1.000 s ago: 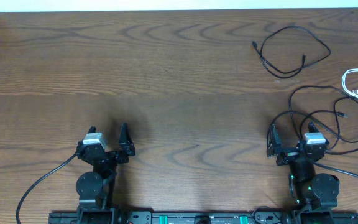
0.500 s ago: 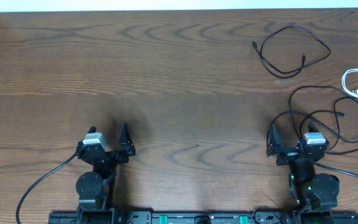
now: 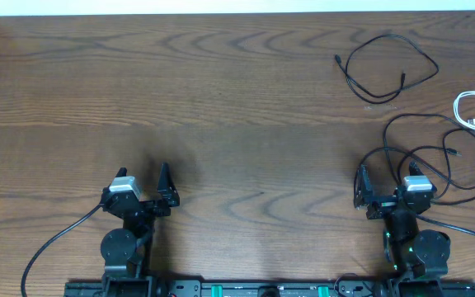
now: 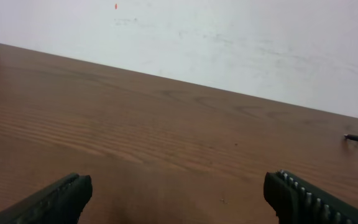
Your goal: Untangle cables
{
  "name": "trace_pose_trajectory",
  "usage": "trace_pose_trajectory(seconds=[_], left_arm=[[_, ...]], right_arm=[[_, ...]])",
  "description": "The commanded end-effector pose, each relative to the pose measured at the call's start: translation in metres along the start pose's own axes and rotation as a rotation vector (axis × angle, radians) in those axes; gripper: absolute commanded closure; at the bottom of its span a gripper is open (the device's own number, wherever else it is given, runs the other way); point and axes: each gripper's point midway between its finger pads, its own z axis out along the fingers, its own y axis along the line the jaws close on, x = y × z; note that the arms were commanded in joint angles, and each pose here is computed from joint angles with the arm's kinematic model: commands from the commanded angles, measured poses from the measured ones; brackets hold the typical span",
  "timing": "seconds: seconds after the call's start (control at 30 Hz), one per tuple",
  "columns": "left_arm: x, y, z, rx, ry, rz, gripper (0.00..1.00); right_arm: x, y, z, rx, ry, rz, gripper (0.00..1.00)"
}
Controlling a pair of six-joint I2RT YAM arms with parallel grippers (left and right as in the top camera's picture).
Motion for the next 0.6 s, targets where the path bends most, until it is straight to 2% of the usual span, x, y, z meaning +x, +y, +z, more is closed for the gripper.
trace_pose_trajectory(seconds=[0.0,0.57], left_arm=[[0.0121,0.0088,-0.0003,-0.043,0.038,0.019,0.06],[0.0125,0.0105,-0.0002,-0.053,0.040,0.032,0.06]], right_arm=[[-0.0004,-0.0019,-0.0004,0.011,-0.003,-0.015,0.01],[0.0002,0.0069,-0.0004,-0.024,-0.001,-0.018,0.01]])
